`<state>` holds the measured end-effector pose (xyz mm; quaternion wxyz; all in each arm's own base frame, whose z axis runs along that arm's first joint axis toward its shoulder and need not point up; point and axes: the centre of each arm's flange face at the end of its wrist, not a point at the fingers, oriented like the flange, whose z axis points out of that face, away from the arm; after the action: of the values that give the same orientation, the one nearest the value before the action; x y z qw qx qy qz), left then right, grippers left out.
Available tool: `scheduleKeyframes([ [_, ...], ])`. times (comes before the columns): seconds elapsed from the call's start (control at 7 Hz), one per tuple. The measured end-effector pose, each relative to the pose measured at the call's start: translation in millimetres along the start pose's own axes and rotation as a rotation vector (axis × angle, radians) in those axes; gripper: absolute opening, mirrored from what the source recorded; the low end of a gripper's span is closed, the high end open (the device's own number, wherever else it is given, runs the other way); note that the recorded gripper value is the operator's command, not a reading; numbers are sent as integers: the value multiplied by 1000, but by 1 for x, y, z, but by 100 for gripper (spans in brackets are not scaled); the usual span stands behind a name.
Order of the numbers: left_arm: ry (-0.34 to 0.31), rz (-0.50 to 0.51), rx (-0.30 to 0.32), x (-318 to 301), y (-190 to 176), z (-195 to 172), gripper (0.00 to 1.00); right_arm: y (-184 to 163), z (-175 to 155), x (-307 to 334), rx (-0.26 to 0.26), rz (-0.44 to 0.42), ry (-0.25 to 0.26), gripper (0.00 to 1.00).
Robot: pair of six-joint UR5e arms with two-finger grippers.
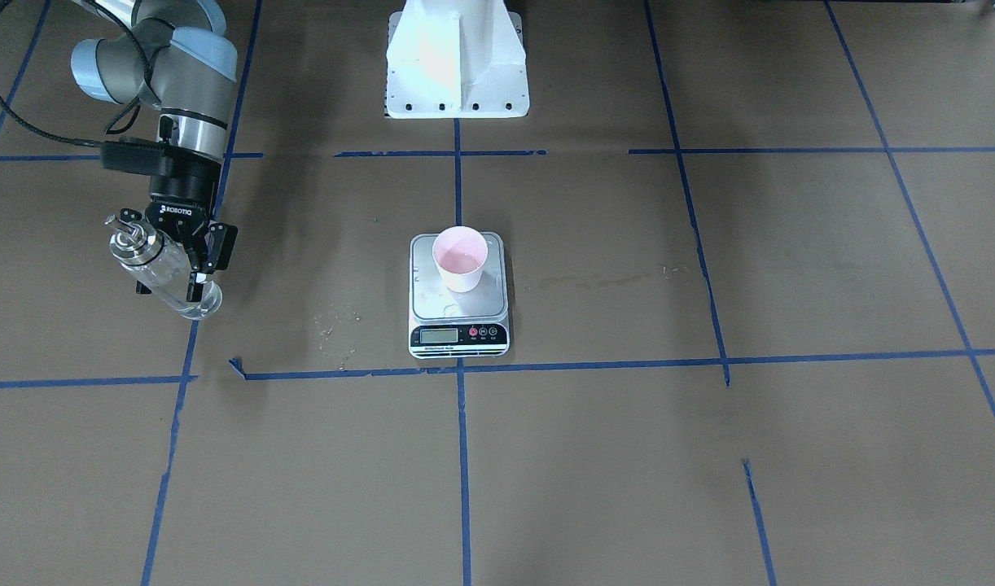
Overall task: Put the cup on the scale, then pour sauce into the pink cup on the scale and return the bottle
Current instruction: 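Lower the bottle with the right gripper to its original spot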
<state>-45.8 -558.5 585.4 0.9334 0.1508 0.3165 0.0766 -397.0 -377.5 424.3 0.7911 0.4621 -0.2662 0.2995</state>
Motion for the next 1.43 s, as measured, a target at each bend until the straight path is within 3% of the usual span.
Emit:
scheduleKeyframes([
  [0.43,0,0,0,0,0,0,100,40,0,12,8,1,12,0],
  [1.0,0,2,3,1,-1,-1,100,49,4,26,-4,-18,29,0],
  [1.29,0,2,4,1,-1,-2,100,51,4,28,-10,-23,32,35],
  [1.43,0,2,3,1,-1,-2,100,52,4,29,-23,-23,33,47],
])
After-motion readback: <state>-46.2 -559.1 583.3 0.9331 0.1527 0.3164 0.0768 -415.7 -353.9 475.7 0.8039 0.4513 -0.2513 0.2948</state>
